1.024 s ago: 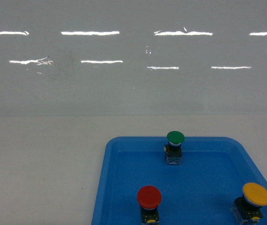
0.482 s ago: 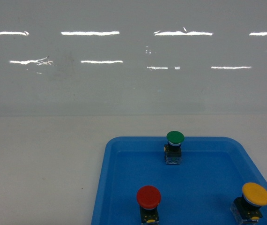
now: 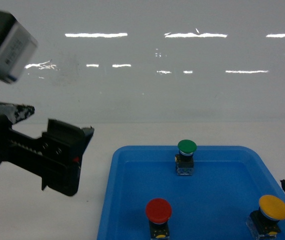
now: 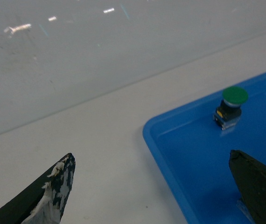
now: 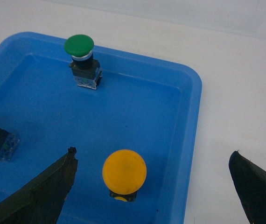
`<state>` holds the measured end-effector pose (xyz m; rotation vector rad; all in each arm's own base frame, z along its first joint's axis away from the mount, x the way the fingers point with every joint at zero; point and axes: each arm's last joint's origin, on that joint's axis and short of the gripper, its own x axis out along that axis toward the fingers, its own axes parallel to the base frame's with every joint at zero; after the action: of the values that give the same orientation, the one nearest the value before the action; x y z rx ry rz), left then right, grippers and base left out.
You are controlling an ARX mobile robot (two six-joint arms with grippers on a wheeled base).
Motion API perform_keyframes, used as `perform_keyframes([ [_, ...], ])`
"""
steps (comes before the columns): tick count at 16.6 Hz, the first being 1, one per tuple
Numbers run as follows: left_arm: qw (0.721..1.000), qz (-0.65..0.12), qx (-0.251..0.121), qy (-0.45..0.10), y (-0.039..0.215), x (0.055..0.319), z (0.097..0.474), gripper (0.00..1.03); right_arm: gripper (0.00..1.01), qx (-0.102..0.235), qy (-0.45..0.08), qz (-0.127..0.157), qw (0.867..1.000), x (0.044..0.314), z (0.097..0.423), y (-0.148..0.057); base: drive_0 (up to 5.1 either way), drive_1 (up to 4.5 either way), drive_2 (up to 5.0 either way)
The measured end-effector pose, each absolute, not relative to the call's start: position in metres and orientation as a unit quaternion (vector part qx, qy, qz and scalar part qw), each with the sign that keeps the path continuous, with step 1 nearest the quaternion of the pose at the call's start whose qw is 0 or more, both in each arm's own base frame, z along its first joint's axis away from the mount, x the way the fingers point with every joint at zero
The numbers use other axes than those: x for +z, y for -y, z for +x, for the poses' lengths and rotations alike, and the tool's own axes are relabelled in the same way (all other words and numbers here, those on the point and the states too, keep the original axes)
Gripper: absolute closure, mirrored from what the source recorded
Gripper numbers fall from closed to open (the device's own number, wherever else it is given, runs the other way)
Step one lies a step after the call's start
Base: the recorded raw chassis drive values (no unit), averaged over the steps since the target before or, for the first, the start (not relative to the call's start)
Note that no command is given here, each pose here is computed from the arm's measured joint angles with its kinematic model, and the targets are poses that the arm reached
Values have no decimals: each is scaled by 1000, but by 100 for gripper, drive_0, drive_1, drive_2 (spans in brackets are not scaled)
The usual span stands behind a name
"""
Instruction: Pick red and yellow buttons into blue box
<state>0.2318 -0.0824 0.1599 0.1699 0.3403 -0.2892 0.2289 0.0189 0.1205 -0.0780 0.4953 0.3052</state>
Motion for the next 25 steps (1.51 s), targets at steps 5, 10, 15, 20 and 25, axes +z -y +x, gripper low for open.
perform_keyframes([
  [5,971,90,-140,-173,81,158,231,5,3,150,-244,-43,957,117,232,-20,0,0,0],
  [10,971,91,-141,-174,81,157,231,5,3,150,-245,-43,957,117,232,-20,0,0,0],
  [15,971,91,-140,-174,81,157,231,5,3,171,-250,-51,952,109,239,-31,0,0,0],
  [20,971,91,-140,-174,81,157,231,5,3,208,-278,-92,933,88,270,-53,0,0,0],
  [25,971,91,-140,-174,81,157,231,5,3,221,-324,-118,912,54,270,-57,0,0,0],
])
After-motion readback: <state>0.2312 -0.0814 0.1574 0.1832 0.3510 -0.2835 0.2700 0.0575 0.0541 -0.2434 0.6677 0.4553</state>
